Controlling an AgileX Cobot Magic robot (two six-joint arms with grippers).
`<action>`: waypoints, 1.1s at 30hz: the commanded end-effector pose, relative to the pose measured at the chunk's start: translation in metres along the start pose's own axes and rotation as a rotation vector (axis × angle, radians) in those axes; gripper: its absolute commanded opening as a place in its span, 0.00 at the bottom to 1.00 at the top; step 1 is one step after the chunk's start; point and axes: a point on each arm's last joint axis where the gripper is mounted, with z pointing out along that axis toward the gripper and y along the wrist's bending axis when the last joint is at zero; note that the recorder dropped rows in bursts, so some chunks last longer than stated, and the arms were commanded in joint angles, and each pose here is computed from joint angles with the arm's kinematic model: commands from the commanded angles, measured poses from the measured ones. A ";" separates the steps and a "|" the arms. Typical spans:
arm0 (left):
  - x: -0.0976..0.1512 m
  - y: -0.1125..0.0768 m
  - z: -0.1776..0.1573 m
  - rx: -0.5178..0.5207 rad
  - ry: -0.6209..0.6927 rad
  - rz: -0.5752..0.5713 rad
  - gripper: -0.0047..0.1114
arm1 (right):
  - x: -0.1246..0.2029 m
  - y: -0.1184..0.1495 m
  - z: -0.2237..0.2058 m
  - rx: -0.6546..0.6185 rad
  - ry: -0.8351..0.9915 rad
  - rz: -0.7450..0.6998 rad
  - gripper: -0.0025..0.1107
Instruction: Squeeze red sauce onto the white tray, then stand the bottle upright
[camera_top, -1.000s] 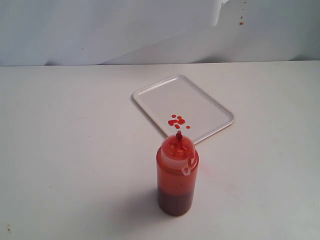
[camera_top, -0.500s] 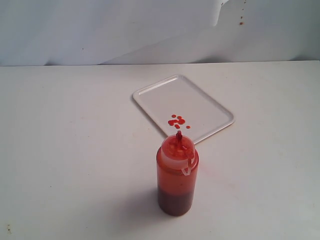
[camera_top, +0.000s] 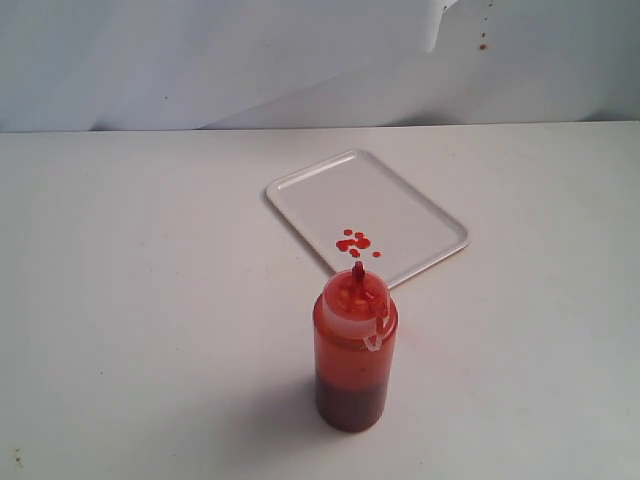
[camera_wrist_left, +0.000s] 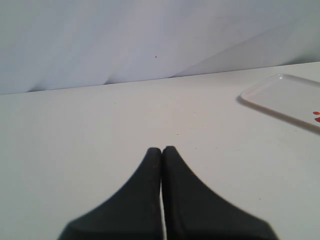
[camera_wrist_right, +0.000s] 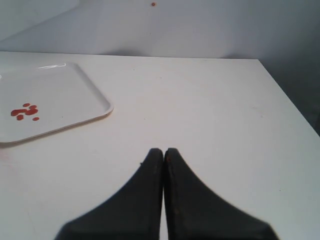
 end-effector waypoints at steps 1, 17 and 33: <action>0.001 0.000 0.000 -0.004 -0.009 0.000 0.04 | 0.001 0.000 0.000 0.007 -0.001 -0.002 0.02; 0.001 0.000 0.000 -0.004 -0.009 0.000 0.04 | 0.001 0.003 0.000 -0.046 -0.004 -0.009 0.02; 0.001 0.000 0.000 -0.004 -0.009 0.000 0.04 | 0.001 0.001 0.000 -0.013 -0.004 0.000 0.02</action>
